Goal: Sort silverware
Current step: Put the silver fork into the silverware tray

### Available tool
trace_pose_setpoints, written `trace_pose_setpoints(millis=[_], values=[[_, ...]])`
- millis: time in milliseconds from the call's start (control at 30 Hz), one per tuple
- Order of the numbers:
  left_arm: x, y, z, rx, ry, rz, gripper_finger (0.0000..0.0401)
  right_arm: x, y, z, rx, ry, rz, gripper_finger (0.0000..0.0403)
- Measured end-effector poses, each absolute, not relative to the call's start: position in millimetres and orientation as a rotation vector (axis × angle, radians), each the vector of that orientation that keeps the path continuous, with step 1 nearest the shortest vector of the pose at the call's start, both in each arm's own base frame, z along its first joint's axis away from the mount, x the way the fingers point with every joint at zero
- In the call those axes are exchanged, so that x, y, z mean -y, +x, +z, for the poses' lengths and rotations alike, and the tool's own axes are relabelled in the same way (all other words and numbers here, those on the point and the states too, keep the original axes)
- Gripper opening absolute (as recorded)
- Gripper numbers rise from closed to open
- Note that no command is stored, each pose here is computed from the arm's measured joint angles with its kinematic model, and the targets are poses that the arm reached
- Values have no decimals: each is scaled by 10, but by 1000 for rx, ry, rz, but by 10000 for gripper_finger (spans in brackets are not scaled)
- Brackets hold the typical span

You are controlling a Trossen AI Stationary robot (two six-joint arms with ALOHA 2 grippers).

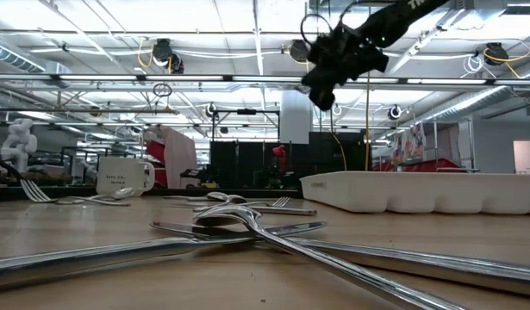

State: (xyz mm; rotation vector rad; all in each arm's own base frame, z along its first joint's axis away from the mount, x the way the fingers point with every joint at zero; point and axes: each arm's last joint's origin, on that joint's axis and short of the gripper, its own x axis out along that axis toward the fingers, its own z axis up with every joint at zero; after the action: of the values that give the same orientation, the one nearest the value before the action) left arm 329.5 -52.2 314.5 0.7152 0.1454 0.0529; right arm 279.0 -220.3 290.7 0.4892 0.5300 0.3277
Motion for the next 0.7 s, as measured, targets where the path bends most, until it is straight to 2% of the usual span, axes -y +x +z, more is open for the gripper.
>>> trace_pose_setpoints(millis=[233,467,700], values=[[513,3293,3118,-174,704,55,114,2310,2587,2856,-569,503,297,1],[501,3274,3022,-269,514,70,115,2328,2393,2778,-634,507,315,1],[487,3244,2925,-364,341,105,115,2247,2277,2651,-842,425,312,1]])
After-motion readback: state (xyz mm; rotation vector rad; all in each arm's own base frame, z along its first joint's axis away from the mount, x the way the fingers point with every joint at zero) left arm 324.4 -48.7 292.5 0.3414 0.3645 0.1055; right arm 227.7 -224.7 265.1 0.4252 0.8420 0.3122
